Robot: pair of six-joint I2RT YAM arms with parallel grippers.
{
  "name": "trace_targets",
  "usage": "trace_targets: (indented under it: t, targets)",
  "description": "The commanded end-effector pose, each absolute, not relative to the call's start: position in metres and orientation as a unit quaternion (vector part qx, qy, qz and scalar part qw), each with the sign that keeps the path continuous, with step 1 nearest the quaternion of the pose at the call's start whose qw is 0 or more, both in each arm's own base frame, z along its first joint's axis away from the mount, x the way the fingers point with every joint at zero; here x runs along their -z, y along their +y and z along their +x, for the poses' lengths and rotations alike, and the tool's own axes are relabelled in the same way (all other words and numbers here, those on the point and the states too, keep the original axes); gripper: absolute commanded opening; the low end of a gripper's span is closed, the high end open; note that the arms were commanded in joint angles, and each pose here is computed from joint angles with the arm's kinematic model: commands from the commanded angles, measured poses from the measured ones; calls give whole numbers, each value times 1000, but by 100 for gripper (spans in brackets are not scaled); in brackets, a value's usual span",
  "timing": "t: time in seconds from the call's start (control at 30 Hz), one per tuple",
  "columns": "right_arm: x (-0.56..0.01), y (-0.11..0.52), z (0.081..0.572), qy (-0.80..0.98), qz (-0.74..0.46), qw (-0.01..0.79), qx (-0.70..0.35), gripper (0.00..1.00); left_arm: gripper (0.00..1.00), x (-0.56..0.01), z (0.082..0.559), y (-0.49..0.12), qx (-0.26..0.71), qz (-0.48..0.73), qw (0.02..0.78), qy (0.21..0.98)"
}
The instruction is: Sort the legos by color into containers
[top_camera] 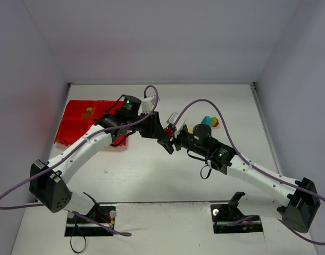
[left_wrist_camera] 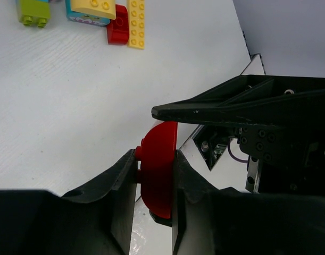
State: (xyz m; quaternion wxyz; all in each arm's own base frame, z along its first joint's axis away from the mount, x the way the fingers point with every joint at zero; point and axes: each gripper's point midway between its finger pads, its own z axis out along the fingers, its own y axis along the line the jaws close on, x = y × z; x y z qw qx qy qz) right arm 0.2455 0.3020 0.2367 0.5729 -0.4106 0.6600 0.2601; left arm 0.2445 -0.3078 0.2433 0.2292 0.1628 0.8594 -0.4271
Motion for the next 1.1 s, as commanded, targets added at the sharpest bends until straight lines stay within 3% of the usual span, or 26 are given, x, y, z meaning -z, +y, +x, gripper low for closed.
trace_targets:
  t: [0.0,0.03,0.1,0.17,0.33,0.67,0.97,1.07]
  targets:
    - [-273,312,252,620,-391,622,-274,29,0,-269,250,-314,446,172,272,835]
    - [-271,311,254,624,-389,622,-270,49,0,-268,252,-311,439,169,277,838]
    - [-265,308,259,635,-379,620,-261,66,0,-265,254,-300,419,165,287,846]
    - [-260,305,262,645,-370,617,-259,78,0,-258,264,-280,387,141,296,862]
    - [-248,282,284,677,-325,611,-250,90,0,-239,304,-177,274,31,343,898]
    - [-216,218,323,749,-204,606,-173,91,0,-203,344,37,26,-250,367,896]
    - [-203,192,334,776,-128,597,-155,91,4,-168,390,112,-25,-358,350,865]
    - [-199,184,338,784,-112,592,-148,91,17,-154,404,118,-29,-366,335,868]
